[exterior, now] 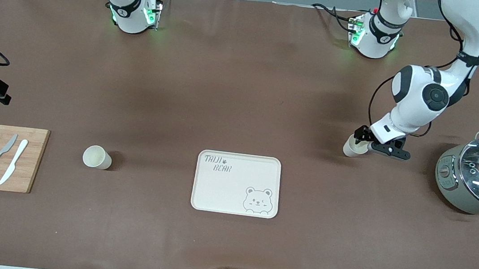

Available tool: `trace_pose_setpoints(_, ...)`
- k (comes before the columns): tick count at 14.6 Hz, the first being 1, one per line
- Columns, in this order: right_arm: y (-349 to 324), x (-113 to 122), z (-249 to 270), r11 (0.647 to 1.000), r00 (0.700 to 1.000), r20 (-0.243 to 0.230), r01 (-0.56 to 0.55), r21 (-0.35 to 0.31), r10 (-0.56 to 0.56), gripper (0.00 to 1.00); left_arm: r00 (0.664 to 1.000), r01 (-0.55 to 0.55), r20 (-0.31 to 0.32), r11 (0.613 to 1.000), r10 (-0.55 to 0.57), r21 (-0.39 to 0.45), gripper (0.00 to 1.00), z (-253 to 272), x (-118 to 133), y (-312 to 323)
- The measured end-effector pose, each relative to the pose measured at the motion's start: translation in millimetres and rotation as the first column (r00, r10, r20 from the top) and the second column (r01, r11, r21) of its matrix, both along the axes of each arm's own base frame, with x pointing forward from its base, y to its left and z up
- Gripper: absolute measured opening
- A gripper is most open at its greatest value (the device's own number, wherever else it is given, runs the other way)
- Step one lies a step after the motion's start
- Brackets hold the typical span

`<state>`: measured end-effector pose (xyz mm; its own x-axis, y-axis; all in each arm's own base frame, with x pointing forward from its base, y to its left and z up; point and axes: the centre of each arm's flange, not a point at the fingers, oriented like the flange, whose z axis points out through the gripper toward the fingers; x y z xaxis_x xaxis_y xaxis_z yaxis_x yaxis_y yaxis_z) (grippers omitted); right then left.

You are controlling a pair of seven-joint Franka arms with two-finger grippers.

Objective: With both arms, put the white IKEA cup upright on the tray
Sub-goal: 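Close the left gripper on the white cup and lift it, then carry the cup to the tray while the right gripper reaches the other cup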

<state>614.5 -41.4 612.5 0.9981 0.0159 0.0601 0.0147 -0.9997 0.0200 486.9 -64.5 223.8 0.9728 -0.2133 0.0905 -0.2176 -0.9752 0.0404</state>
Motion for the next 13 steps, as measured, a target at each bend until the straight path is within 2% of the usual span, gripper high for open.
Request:
trace_pose_setpoints(3, 1, 5, -12, 1.0, 1.0, -0.02, 0.014, 0.013, -0.014, 1.0, 1.0, -0.003, 0.003, 1.0, 0.003, -0.003, 1.0, -13, -1, 0)
trace_pose_setpoints(4, 2, 8, -21, 1.0, 0.999, -0.033, 0.016, 0.015, -0.016, 1.0, 1.0, -0.007, 0.002, 1.0, 0.007, -0.003, 0.93, -14, -1, 0)
trace_pose_setpoints(9, 19, 32, -85, 1.0, 0.993, -0.119, -0.011, 0.024, 0.014, 1.0, 1.0, -0.017, 0.018, 1.0, 0.017, -0.005, 0.4, -12, -2, 0)
trace_pose_setpoints(13, 18, 39, -110, 1.0, 0.988, -0.153, -0.011, 0.029, 0.015, 1.0, 1.0, -0.021, 0.024, 1.0, 0.021, -0.008, 0.04, -11, -1, -3)
